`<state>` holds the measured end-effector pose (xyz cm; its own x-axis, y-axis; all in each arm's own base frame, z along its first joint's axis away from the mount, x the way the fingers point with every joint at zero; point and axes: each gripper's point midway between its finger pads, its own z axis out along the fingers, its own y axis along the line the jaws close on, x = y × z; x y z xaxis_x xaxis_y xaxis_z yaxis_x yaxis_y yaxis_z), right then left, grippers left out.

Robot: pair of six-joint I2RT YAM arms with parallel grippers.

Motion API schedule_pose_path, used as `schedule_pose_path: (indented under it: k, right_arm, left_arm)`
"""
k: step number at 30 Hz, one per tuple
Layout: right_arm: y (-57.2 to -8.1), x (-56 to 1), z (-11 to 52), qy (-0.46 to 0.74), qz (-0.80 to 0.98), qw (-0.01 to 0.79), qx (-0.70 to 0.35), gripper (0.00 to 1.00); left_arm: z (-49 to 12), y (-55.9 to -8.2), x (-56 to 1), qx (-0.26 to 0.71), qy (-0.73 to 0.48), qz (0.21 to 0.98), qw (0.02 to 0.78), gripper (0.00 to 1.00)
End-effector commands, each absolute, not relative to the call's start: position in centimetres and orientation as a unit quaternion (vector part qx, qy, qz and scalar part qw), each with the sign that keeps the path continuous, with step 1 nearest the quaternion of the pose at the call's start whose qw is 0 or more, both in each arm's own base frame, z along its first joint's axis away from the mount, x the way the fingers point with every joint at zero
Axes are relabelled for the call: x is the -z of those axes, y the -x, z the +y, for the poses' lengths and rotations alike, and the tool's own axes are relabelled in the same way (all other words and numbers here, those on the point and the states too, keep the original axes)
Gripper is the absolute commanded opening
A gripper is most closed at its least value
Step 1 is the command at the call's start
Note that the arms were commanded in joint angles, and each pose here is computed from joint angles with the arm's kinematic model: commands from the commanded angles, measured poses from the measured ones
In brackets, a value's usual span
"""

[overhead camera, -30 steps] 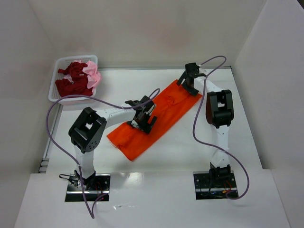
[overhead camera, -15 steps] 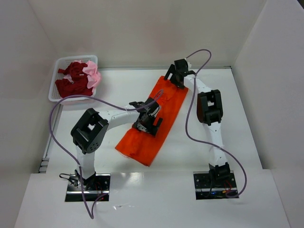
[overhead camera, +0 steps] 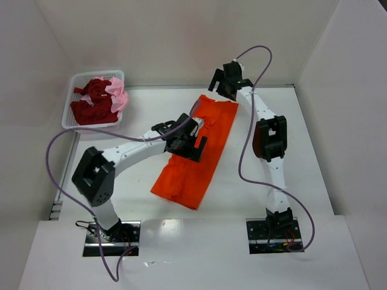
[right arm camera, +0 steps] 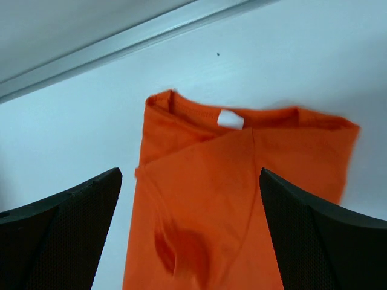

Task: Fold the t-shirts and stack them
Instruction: Rotate the tshirt 90 degrees

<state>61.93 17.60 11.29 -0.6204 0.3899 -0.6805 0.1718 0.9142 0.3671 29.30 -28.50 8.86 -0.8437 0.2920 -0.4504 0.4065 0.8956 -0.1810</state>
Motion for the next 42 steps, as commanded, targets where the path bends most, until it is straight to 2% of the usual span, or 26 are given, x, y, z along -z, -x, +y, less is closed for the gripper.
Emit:
schedule_pose_path:
  k: [1, 3, 4, 6, 7, 12, 19, 34, 42]
  right_arm:
    - [-59.0, -19.3, 16.8, -0.149, 0.872, 0.445, -0.137, 1.0]
    - [-57.3, -20.8, 16.2, -0.157, 0.868, 0.451, -0.138, 1.0]
    - [-55.8, -18.0, 15.8, -0.162, 0.882, 0.425, -0.127, 1.0]
    - [-54.3, -18.5, 15.8, -0.166, 0.877, 0.431, -0.131, 1.0]
    - [-52.9, -15.9, 15.8, -0.164, 0.891, 0.407, -0.116, 1.0]
    - [-50.2, -10.5, 18.1, -0.142, 0.918, 0.356, -0.098, 1.0]
    - [-50.6, -5.6, 19.4, -0.152, 0.931, 0.323, -0.08, 1.0]
    - [-53.1, -2.4, 19.3, -0.164, 0.931, 0.322, -0.047, 1.0]
    - [-55.8, -1.7, 21.3, -0.15, 0.928, 0.331, -0.077, 1.0]
  left_arm:
    - [-27.6, -29.3, -12.9, 0.144, -0.159, 0.941, 0.261, 1.0]
    - [-26.9, -28.7, -12.9, 0.14, -0.157, 0.942, 0.263, 1.0]
    - [-26.4, -28.1, -11.8, 0.132, -0.159, 0.946, 0.25, 1.0]
    - [-25.8, -27.3, -11.4, 0.131, -0.16, 0.948, 0.241, 1.0]
    - [-25.6, -27.0, -10.9, 0.129, -0.157, 0.951, 0.234, 1.0]
    - [-25.2, -25.2, -8.9, 0.132, -0.155, 0.956, 0.21, 1.0]
    - [-24.8, -24.5, -7.4, 0.121, -0.148, 0.961, 0.2, 1.0]
    - [-26.6, -22.6, -3.5, 0.12, -0.211, 0.962, 0.126, 1.0]
    - [-27.7, -21.7, -2.7, 0.145, -0.216, 0.961, 0.092, 1.0]
